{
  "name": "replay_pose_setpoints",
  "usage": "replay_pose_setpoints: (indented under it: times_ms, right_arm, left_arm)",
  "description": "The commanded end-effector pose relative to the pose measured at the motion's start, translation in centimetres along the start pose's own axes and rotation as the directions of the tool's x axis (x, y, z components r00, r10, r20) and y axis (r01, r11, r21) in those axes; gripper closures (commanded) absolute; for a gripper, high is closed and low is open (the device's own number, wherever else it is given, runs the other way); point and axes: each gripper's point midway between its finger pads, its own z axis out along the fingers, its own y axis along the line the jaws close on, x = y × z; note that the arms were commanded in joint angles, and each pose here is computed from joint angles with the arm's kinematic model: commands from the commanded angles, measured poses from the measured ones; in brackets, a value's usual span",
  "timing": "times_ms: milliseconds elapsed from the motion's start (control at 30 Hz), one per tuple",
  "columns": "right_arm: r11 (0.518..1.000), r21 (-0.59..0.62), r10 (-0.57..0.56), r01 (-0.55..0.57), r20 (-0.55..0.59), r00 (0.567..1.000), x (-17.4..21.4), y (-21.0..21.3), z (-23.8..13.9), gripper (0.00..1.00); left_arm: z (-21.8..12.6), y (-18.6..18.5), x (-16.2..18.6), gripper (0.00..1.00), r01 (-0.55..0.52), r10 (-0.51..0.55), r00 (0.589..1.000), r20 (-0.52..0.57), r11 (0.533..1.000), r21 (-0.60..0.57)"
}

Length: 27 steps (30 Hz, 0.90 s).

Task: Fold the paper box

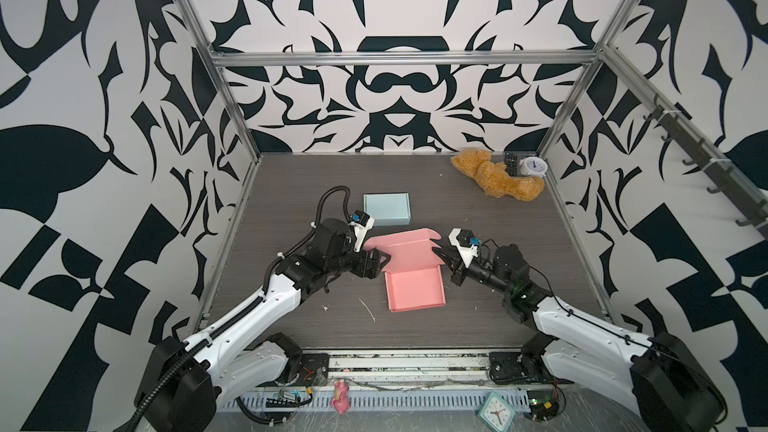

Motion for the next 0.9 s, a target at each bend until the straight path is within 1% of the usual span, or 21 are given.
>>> replay_pose_setpoints:
  times_ms: [0, 100, 167, 233, 367, 433, 567, 667, 867]
  right_arm:
    - [1.0, 0.026, -0.001, 0.0, 0.063, 0.998, -1.4, -0.4, -0.4, 1.0]
    - [0.999, 0.037, -0.001, -0.001, 0.059, 0.998, -1.1, -0.5, -0.6, 1.0]
    - [0.999, 0.04, -0.002, 0.0, 0.06, 0.998, -1.1, -0.6, -0.7, 1.0]
    - [0.999, 0.04, -0.001, -0.002, 0.059, 0.998, -1.1, -0.7, -0.7, 1.0]
    - [0.999, 0.039, -0.004, 0.001, 0.067, 0.998, -1.0, -0.6, -0.8, 1.0]
    - [0.999, 0.04, -0.004, 0.001, 0.067, 0.998, -1.0, -0.6, -0.8, 1.0]
    - [0.999, 0.042, -0.005, 0.003, 0.068, 0.998, -1.0, -0.7, -0.8, 1.0]
    - [0.999, 0.039, -0.004, 0.002, 0.065, 0.998, -0.8, -0.6, -0.8, 1.0]
    - [0.999, 0.036, -0.003, 0.001, 0.063, 0.998, -0.7, -0.6, -0.7, 1.0]
  left_arm:
    - [0.6, -0.3, -1.2, 0.16, -0.006, 0.004, 0.998, 0.062, 0.999, 0.033]
    - [1.0, -0.2, -1.3, 0.17, -0.021, 0.017, 0.996, 0.084, 0.999, 0.042]
    - [1.2, 0.1, -1.3, 0.25, -0.029, 0.025, 0.995, 0.096, 0.999, 0.039]
    - [1.2, 0.6, -1.4, 0.29, -0.033, 0.029, 0.994, 0.106, 0.999, 0.029]
    - [1.4, 2.1, -1.2, 0.28, -0.015, 0.014, 0.992, 0.123, 1.0, 0.006]
    - [1.6, 2.5, -1.0, 0.27, -0.003, -0.001, 0.991, 0.132, 1.0, 0.024]
    - [2.1, 2.3, -1.1, 0.26, -0.011, 0.001, 0.99, 0.143, 0.998, 0.069]
    - [2.4, 1.7, -1.0, 0.27, -0.03, 0.014, 0.992, 0.125, 0.992, 0.121]
    - [3.4, 1.9, -0.3, 0.32, -0.026, 0.014, 0.997, 0.082, 0.99, 0.141]
